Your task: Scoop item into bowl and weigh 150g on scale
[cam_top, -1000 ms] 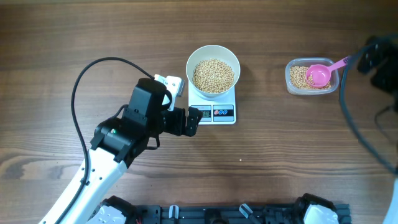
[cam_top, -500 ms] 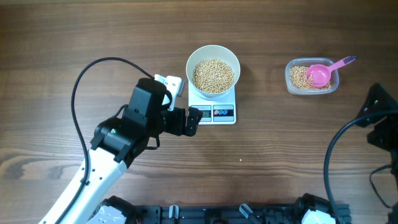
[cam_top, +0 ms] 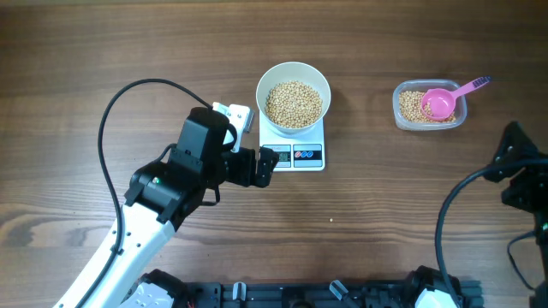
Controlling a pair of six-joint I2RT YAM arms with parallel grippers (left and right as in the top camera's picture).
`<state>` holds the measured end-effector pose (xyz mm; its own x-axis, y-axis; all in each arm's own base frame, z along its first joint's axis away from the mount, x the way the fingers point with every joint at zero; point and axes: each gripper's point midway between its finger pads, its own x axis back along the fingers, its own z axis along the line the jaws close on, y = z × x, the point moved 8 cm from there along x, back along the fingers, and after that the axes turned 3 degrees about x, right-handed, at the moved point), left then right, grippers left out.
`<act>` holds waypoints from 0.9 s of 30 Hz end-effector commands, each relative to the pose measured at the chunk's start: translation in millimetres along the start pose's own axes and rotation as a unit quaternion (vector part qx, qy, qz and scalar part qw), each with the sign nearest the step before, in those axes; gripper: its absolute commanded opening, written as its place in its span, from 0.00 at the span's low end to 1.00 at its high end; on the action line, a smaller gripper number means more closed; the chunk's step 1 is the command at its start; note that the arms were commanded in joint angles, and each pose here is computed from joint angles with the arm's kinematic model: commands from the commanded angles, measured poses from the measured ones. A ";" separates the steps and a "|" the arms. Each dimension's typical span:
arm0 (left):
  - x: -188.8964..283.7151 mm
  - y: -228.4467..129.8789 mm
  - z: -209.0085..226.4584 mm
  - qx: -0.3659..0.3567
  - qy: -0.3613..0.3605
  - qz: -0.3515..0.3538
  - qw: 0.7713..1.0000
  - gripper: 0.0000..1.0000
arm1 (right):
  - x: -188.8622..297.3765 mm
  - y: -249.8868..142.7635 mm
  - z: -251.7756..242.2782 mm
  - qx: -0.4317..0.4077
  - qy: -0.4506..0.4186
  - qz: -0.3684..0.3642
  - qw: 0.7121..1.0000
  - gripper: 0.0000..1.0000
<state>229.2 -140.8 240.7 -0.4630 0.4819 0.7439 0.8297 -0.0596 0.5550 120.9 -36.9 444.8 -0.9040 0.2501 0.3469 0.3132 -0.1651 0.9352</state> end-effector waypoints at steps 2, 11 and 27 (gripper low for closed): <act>-1.5 -0.2 -1.0 -0.004 -0.001 0.001 1.000 1.00 | 5.9 -0.3 0.8 0.013 0.002 -0.014 1.000 1.00; -1.5 -0.2 -1.0 -0.004 -0.001 0.001 1.000 1.00 | 20.6 -14.8 1.4 0.027 0.004 -0.040 0.999 1.00; -1.5 -0.2 -1.0 -0.004 -0.001 0.001 1.000 1.00 | -5.1 -103.5 1.7 0.042 0.039 -0.139 0.989 1.00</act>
<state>229.2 -140.8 240.7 -0.4630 0.4819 0.7439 0.8297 -0.0596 0.5550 92.8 -21.6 364.6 -0.9696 0.2224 0.1019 0.0955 -0.0395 0.9946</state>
